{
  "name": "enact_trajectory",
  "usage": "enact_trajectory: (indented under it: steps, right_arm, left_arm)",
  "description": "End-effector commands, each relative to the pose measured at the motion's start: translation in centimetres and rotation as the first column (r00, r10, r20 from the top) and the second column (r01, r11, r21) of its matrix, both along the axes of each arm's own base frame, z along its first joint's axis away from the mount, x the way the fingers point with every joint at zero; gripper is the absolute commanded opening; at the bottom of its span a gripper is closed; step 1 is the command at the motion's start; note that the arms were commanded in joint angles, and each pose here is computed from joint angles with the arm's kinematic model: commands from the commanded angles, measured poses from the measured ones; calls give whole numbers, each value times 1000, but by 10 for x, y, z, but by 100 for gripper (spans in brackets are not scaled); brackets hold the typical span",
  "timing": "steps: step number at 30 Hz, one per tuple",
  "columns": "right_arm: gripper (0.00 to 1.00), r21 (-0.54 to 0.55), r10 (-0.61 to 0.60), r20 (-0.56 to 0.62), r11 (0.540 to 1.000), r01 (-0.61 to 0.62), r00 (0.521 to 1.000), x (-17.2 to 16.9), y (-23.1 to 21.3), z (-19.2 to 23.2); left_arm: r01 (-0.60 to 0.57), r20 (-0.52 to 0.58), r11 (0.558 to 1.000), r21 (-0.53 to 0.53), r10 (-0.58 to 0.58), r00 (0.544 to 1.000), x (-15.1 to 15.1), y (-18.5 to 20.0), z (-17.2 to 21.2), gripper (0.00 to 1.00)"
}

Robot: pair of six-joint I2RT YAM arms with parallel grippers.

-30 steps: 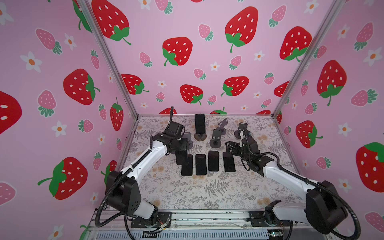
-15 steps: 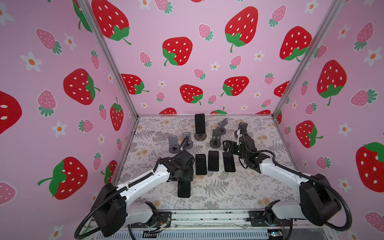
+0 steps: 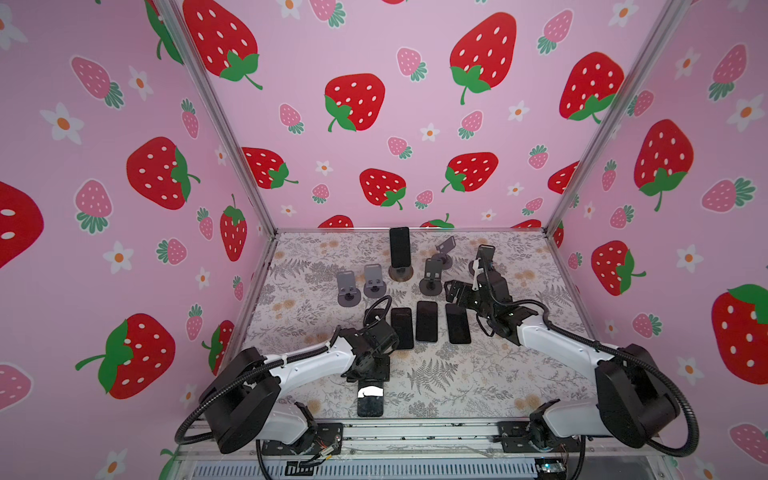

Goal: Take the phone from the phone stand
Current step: 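Carry the black phone toward the robot, in front of the phone row, then lower the black phone flat onto the table and open the left gripper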

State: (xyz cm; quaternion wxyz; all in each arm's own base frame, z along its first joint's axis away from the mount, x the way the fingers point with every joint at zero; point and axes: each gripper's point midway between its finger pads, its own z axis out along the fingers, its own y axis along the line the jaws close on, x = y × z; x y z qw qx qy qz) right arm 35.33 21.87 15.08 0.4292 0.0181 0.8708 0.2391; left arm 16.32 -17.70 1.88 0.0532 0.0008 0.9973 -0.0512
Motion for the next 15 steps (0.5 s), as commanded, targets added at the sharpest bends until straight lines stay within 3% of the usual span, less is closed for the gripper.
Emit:
enact_trajectory:
  steps: [1,9,15]
  right_arm:
    - [100,0,-16,18,1000,16,1000,0,-5,5]
    - [100,1,-30,31,1000,30,999,-2,-10,9]
    - [100,6,-22,31,1000,22,999,-2,-8,12]
  left_arm:
    - [-24,43,1000,9,24,999,11,-9,-2,63]
    - [-36,65,998,57,32,997,21,-8,-16,65]
    - [-56,11,996,71,55,998,14,-8,-37,71]
